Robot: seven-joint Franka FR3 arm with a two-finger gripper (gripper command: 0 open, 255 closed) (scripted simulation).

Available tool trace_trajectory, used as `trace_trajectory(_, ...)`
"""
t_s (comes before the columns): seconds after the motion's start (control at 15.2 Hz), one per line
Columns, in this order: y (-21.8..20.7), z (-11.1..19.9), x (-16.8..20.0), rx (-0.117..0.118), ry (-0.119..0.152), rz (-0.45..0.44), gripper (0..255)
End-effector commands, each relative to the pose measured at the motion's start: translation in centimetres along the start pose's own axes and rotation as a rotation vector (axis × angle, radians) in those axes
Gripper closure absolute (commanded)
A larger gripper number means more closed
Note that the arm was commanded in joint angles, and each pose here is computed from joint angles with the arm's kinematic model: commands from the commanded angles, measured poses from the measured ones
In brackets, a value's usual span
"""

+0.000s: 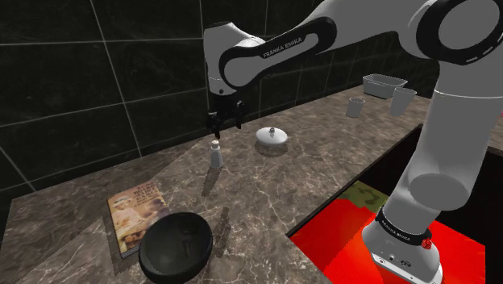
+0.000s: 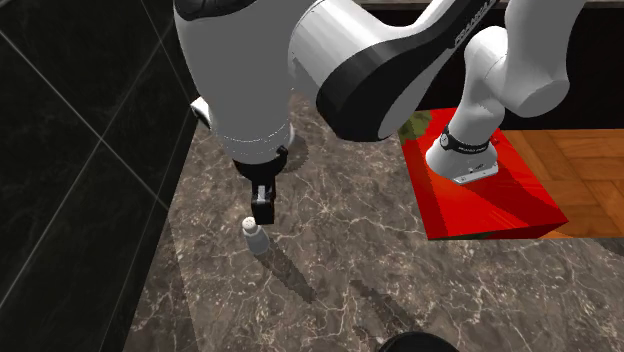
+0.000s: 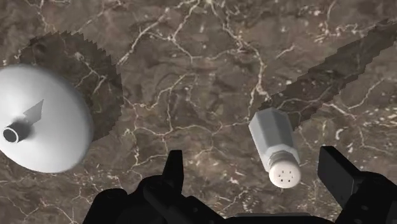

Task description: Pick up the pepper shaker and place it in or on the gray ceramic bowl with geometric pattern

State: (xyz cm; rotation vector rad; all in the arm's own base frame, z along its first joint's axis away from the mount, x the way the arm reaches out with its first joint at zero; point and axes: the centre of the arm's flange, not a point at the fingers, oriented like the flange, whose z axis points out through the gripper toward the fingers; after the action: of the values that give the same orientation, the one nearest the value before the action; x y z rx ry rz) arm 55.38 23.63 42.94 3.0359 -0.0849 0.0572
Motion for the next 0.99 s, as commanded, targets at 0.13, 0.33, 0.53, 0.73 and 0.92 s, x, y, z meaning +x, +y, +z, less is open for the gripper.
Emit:
trace_trajectory(0.13, -3.5, 2.5, 3.3, -0.010, 0.003, 0.001, 0)
trace_trajectory(0.33, -4.5, 3.8, 4.4, -0.013, 0.004, 0.000, 0)
trace_trajectory(0.53, -4.5, 5.4, 4.4, -0.013, 0.004, 0.000, 0)
trace_trajectory(0.73, -4.5, 7.3, 4.4, -0.013, 0.004, 0.000, 0)
trace_trajectory(0.92, -4.5, 7.3, 4.4, -0.013, 0.004, 0.000, 0)
